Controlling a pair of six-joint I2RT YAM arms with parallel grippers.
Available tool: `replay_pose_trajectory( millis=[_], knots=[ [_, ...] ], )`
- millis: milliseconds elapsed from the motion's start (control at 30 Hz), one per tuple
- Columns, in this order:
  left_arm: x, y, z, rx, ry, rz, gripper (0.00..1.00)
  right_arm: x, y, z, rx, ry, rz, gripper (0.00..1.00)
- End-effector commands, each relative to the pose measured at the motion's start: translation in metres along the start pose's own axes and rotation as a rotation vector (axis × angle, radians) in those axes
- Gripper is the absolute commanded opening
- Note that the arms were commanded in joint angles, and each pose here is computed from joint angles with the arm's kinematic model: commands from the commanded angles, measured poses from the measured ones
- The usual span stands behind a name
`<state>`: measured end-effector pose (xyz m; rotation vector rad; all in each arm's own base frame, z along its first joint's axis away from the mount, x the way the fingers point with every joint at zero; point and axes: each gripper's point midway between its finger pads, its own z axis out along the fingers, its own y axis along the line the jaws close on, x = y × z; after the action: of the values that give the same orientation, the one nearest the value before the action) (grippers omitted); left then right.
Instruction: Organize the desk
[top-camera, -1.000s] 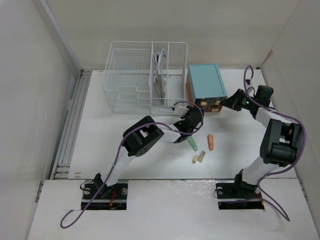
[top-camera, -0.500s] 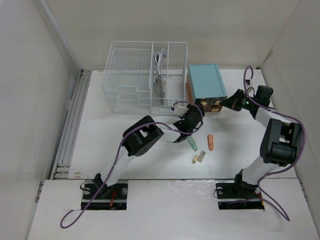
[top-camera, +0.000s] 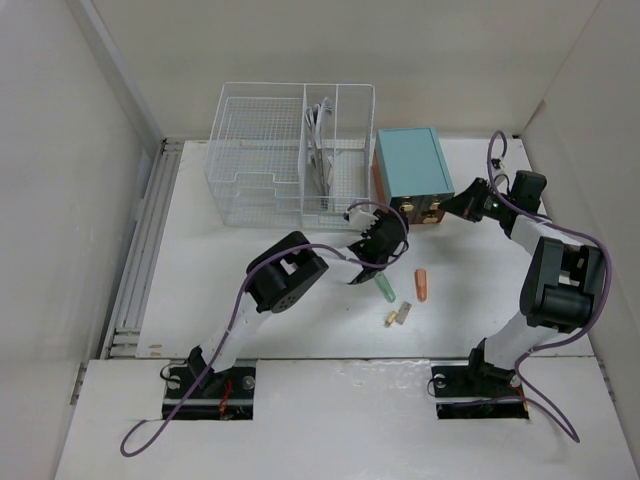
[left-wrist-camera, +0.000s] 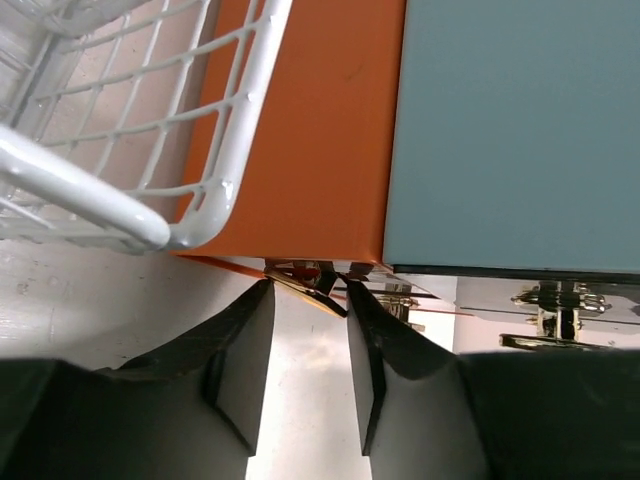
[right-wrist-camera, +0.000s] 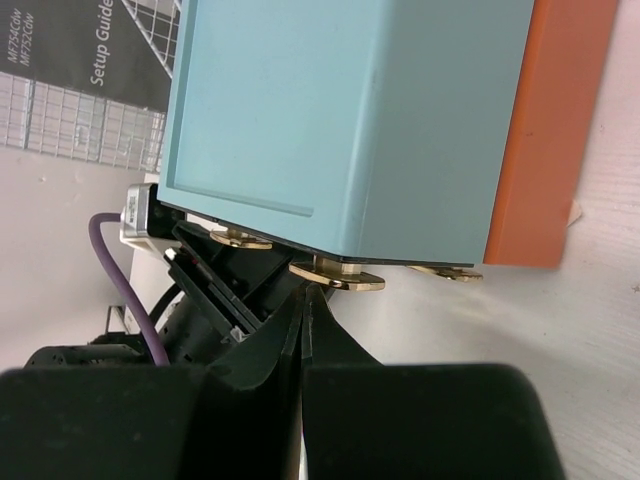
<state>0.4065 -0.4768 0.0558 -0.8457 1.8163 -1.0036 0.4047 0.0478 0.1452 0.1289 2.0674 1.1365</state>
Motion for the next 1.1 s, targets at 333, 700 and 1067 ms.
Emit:
replay_pose_trajectory(
  millis=[333, 700, 1067],
  knots=[
    [-0.015, 0.004, 0.009, -0.019, -0.07, -0.011, 0.23, -0.004, 0.004, 0.0, -0.036, -0.013, -0.029, 0.0],
    [-0.015, 0.008, 0.007, -0.036, -0.067, 0.002, 0.25, -0.004, 0.006, 0.0, -0.045, -0.009, -0.029, 0.0],
    [-0.012, 0.009, 0.003, -0.04, -0.058, 0.02, 0.1, -0.004, 0.006, 0.0, -0.045, -0.009, -0.029, 0.0]
  ],
)
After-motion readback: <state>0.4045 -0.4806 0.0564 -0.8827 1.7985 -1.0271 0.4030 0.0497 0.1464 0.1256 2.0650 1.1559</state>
